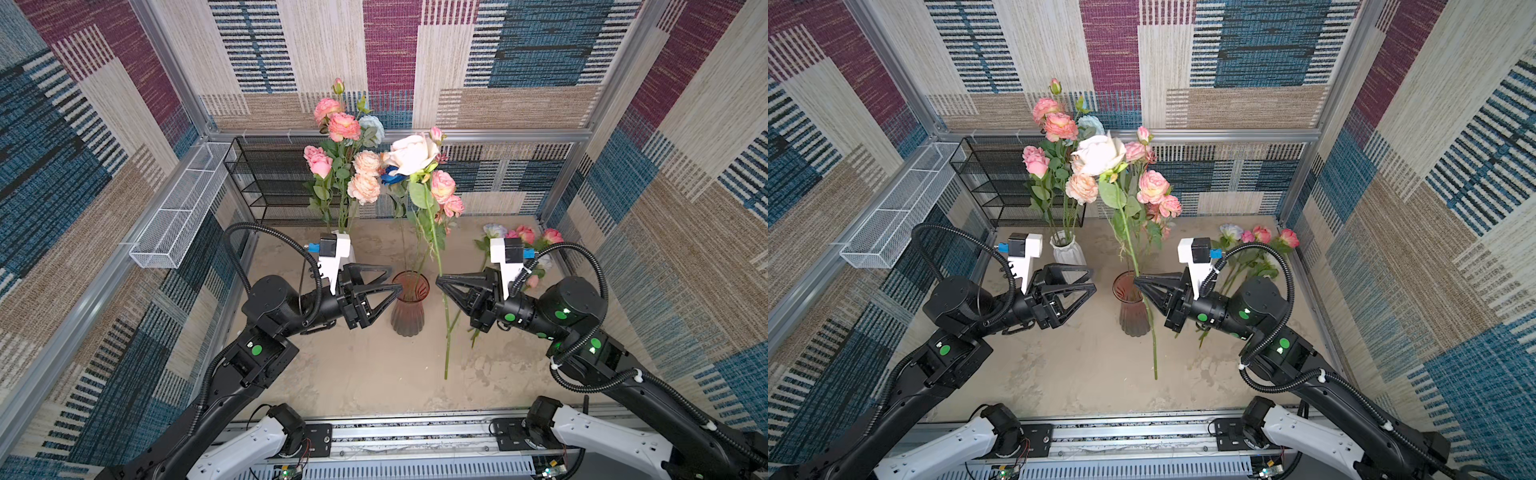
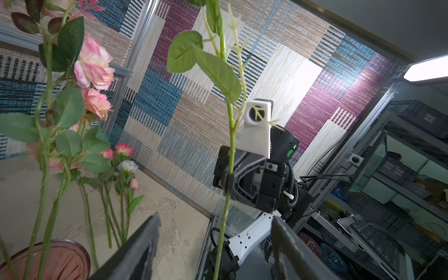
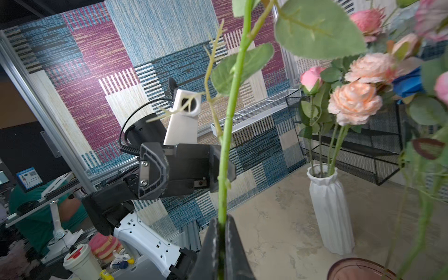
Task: Arrange the flowers into the vase
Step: 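Pass the white rose stem from the right gripper to the left gripper, then lift the white rose over the white vase with the left gripper while the right withdraws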
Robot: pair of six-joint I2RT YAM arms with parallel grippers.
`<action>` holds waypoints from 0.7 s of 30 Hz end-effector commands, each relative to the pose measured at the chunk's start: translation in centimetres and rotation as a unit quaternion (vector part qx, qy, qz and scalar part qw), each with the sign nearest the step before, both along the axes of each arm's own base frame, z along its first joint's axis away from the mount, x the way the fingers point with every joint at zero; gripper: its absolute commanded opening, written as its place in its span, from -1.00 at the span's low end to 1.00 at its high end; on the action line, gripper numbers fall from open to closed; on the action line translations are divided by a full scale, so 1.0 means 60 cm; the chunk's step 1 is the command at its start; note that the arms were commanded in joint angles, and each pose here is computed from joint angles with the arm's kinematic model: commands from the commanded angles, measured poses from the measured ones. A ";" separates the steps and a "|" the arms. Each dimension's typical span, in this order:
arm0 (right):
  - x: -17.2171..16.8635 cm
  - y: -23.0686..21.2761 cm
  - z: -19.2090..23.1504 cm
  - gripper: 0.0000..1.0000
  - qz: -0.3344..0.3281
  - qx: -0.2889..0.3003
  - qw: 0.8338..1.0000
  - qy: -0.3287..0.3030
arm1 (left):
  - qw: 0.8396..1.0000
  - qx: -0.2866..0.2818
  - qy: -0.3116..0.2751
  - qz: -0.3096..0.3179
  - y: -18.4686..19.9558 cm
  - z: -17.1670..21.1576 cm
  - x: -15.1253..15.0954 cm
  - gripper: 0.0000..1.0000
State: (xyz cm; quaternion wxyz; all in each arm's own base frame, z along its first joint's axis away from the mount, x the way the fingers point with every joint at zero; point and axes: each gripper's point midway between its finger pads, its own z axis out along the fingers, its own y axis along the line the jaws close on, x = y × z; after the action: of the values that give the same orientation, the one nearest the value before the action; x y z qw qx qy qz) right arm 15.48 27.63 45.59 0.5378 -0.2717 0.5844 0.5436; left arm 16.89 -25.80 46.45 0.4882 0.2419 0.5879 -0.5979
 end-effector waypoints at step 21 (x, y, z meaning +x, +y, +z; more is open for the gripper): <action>0.016 0.075 -0.037 -0.61 -0.039 -0.034 0.998 0.026 | 0.998 0.003 -0.058 0.029 -0.004 0.045 0.003 -1.00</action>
State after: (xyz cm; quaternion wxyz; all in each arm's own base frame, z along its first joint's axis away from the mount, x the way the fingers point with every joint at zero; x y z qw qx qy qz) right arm 15.52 32.82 43.38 0.5204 -0.2776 0.6164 0.5217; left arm 17.10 -26.62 47.76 0.4957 0.2484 0.5870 -0.5899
